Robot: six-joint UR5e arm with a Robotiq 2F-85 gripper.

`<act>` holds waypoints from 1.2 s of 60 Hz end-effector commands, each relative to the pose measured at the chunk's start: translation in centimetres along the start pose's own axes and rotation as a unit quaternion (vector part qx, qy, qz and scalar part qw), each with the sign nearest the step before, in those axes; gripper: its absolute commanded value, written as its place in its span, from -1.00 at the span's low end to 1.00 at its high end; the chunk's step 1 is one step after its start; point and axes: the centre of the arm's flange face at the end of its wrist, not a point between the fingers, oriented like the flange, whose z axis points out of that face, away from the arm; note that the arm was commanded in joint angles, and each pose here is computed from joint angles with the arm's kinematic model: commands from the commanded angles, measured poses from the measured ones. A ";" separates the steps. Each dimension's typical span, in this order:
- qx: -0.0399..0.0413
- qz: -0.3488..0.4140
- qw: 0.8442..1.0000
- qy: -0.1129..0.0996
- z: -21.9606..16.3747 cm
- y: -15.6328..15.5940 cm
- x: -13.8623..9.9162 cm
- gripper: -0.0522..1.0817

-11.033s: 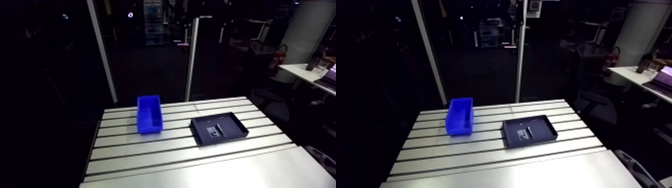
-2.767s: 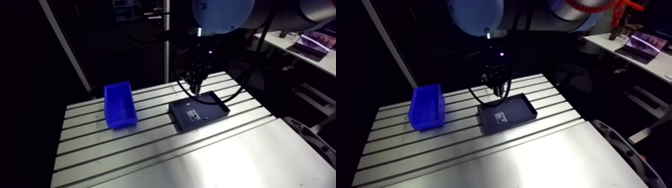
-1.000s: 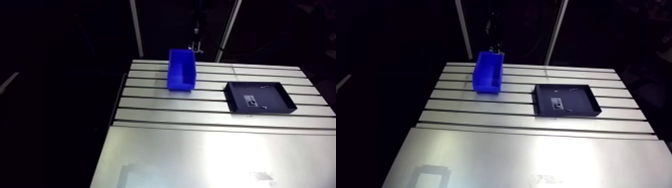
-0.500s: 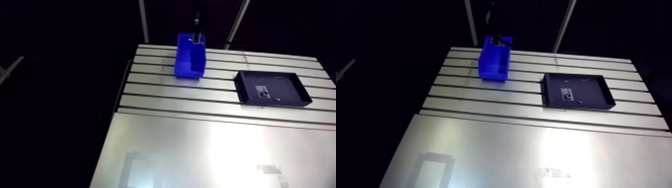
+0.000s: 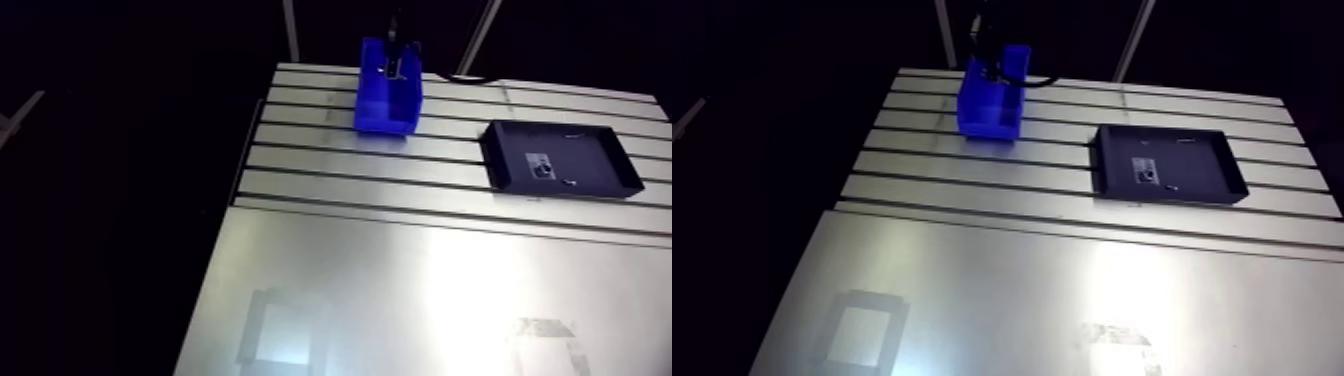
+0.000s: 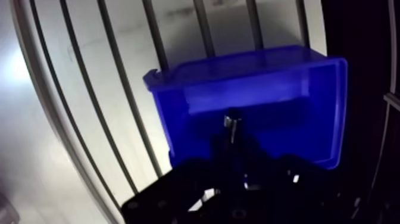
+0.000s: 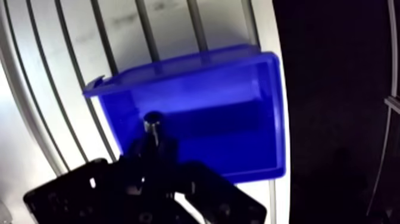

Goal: Pick up the M10 bolt from the tray and put it into the blue bin.

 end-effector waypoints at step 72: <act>0.008 0.043 0.999 -0.001 3.8 1.2 0.9 -0.67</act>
